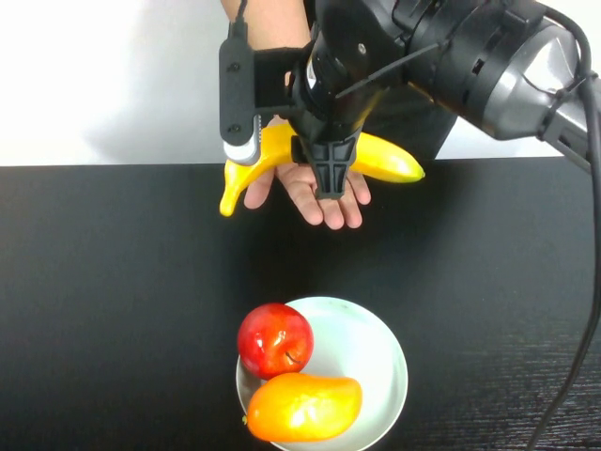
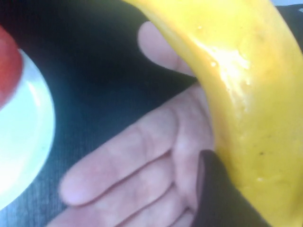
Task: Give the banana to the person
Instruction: Hand the grabbed banana to the person
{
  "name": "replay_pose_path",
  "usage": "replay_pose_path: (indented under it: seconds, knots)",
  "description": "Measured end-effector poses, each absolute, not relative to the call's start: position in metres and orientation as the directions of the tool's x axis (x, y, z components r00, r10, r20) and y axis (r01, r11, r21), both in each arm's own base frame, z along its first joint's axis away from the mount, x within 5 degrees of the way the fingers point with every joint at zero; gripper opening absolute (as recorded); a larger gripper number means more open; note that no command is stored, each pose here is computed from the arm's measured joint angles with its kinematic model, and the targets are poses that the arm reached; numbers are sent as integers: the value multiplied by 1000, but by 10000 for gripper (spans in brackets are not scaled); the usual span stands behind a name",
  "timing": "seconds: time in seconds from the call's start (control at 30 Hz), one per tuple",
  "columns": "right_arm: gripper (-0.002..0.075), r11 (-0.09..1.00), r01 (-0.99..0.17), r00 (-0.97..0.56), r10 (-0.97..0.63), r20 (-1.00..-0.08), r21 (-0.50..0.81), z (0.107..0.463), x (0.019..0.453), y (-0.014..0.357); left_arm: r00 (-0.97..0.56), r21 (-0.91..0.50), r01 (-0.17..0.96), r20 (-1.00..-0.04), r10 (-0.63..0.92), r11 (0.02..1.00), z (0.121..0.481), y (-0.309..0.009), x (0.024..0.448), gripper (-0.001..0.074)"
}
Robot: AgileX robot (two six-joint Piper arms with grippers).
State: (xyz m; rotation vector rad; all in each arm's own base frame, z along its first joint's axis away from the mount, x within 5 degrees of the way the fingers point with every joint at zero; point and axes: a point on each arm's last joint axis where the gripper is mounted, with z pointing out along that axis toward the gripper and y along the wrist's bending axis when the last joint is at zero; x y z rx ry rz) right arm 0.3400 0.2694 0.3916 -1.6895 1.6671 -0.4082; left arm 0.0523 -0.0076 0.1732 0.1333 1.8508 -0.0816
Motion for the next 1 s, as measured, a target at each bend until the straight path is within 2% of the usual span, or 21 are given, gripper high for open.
replay_pose_path:
  seconds: [0.1, 0.2, 0.27, 0.37, 0.43, 0.57, 0.7, 0.8, 0.9, 1.0]
  knots:
    - [29, 107, -731, 90, -964, -251, -674, 388, 345, 266, -276, 13, 134, -960, 50, 991, 173, -8, 52, -4]
    - [111, 139, -739, 67, -958, -278, -659, 387, 346, 266, -276, 13, 134, -960, 50, 991, 173, -8, 52, -4]
    - [210, 158, -741, 51, -956, -290, -652, 387, 346, 266, -276, 13, 134, -960, 50, 991, 173, -8, 52, -4]
    - [435, 176, -746, 30, -955, -296, -642, 387, 345, 265, -276, 13, 134, -960, 50, 991, 173, -8, 52, -4]
    - [519, 196, -748, 11, -952, -307, -634, 386, 345, 265, -276, 13, 134, -960, 50, 991, 173, -8, 52, -4]
    - [500, 236, -751, -35, -947, -321, -617, 392, 340, 260, -276, 13, 134, -960, 50, 991, 173, -8, 52, -4]
    - [430, 316, -744, -121, -931, -345, -590, 413, 319, 249, -276, 13, 134, -960, 50, 991, 173, -8, 52, -4]
    - [337, 402, -739, -221, -903, -369, -540, 431, 299, 233, -276, 13, 134, -960, 50, 991, 173, -8, 52, -4]
    - [197, 587, -667, -342, -788, -513, -458, 453, 282, 218, -276, 13, 134, -960, 50, 991, 173, -8, 52, -4]
    - [64, 701, -614, -417, -679, -604, -363, 468, 262, 202, -276, 13, 134, -960, 50, 991, 173, -8, 52, -4]
